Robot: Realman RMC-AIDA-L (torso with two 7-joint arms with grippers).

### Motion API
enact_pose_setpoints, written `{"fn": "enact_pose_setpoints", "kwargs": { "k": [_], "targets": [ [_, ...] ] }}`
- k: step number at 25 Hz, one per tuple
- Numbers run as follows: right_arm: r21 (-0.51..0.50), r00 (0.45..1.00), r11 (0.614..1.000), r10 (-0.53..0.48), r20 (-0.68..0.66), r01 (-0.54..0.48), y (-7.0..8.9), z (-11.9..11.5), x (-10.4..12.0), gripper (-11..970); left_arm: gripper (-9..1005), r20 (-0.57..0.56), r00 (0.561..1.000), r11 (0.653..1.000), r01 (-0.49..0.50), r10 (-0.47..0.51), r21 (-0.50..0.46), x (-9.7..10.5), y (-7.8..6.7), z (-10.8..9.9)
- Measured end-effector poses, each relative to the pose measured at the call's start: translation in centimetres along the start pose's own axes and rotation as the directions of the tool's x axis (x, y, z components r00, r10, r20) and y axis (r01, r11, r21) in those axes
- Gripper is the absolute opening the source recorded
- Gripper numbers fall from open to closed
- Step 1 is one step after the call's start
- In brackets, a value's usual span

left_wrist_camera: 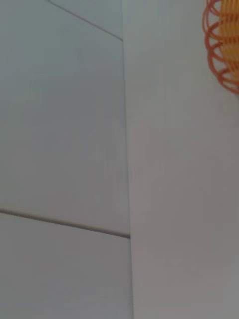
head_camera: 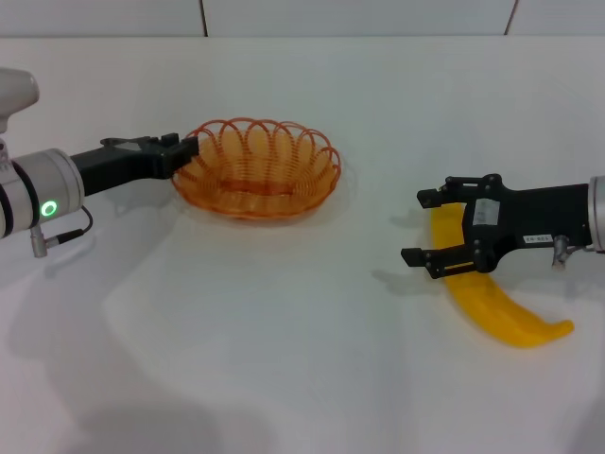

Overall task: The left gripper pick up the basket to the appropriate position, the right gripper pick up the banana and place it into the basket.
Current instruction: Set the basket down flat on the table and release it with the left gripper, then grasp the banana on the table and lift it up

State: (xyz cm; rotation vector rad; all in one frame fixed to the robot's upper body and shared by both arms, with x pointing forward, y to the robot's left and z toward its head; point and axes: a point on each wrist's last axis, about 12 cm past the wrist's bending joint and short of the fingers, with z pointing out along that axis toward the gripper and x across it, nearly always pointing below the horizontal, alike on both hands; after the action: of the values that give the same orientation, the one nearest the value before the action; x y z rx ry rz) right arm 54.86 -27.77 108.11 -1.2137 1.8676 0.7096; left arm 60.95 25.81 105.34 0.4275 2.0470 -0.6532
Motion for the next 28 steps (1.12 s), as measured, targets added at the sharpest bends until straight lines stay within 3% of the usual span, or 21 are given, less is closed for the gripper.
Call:
{"fn": "enact_pose_setpoints", "kwargs": {
  "k": [10, 19, 28],
  "targets": [
    [0.002, 1.000, 1.000, 0.006, 0.002, -0.006, 0.1, -0.1, 0.2, 889, 594, 0.011, 0.999, 0.999, -0.048, 0.048, 0.007, 0.1, -0.1, 0.0],
    [-0.005, 1.000, 1.000, 0.008, 0.004, -0.008, 0.2, -0.1, 0.2, 889, 673, 0.108, 0.982, 0.985, -0.160, 0.152, 0.068, 0.8, -0.4, -1.8],
    [-0.004, 1.000, 1.000, 0.027, 0.015, -0.027, 0.2, -0.2, 0.1, 889, 665, 0.142, 0.969, 0.976, -0.211, 0.203, 0.045, 2.7, 1.0, -5.9]
  ]
}}
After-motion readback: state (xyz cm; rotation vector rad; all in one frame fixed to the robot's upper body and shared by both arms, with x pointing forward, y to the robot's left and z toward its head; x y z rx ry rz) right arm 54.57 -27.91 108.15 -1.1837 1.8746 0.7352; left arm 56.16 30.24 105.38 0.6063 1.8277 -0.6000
